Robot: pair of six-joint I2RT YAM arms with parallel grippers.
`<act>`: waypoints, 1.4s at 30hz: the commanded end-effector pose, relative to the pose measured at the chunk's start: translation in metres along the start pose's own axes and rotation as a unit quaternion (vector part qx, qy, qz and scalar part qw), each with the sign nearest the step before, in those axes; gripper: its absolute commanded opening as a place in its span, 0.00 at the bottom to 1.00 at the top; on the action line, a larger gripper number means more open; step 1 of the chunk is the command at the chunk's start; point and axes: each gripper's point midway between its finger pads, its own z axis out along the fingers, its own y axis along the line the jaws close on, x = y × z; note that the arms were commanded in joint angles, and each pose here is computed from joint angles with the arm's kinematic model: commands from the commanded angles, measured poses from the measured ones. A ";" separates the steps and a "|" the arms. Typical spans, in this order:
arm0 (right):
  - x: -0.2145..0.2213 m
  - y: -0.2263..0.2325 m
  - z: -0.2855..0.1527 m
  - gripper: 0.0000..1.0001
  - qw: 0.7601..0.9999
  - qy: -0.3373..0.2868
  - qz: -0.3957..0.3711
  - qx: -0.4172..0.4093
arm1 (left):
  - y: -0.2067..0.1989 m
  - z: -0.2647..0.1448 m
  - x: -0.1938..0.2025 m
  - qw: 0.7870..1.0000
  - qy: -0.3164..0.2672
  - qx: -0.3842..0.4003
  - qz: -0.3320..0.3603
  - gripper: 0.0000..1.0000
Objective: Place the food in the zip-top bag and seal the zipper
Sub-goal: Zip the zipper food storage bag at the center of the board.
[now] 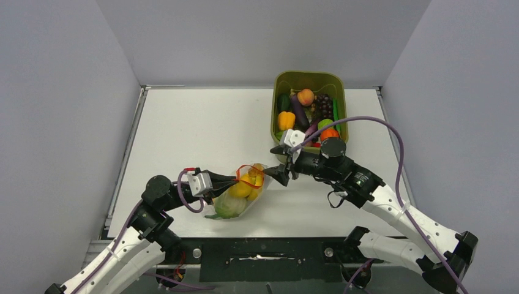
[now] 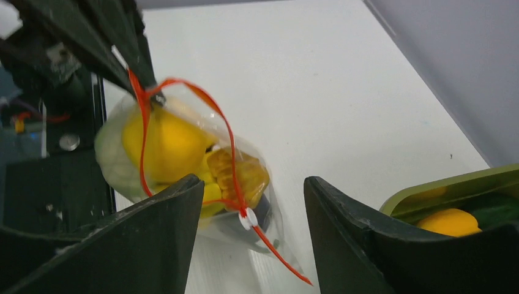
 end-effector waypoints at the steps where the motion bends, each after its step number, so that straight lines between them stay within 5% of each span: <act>1: 0.045 0.013 -0.010 0.58 0.991 0.063 -0.096 -0.068 | -0.022 -0.006 -0.057 0.996 -0.059 0.061 0.022 0.00; 21: 0.100 0.017 -0.013 0.45 0.989 0.017 -0.075 -0.129 | -0.034 -0.010 -0.067 0.992 -0.073 0.097 0.036 0.00; 23: 0.100 0.017 -0.010 0.33 0.988 0.015 -0.074 -0.133 | -0.034 -0.010 -0.067 0.992 -0.075 0.095 0.038 0.00; 26: 0.102 0.014 -0.008 0.00 0.989 0.023 -0.061 -0.132 | -0.027 -0.009 -0.067 0.994 -0.075 0.075 0.039 0.00; 29: 0.089 0.011 -0.011 0.00 0.990 0.028 -0.049 -0.127 | 0.005 -0.011 -0.068 0.997 -0.069 -0.026 0.010 0.01; 33: 0.057 0.006 -0.019 0.00 0.994 0.008 -0.030 -0.101 | 0.053 -0.030 -0.072 0.983 -0.041 -0.176 -0.023 0.49; 42: 0.027 0.003 -0.018 0.00 0.994 0.027 -0.018 -0.109 | 0.040 -0.014 -0.083 0.994 0.037 -0.083 0.062 0.58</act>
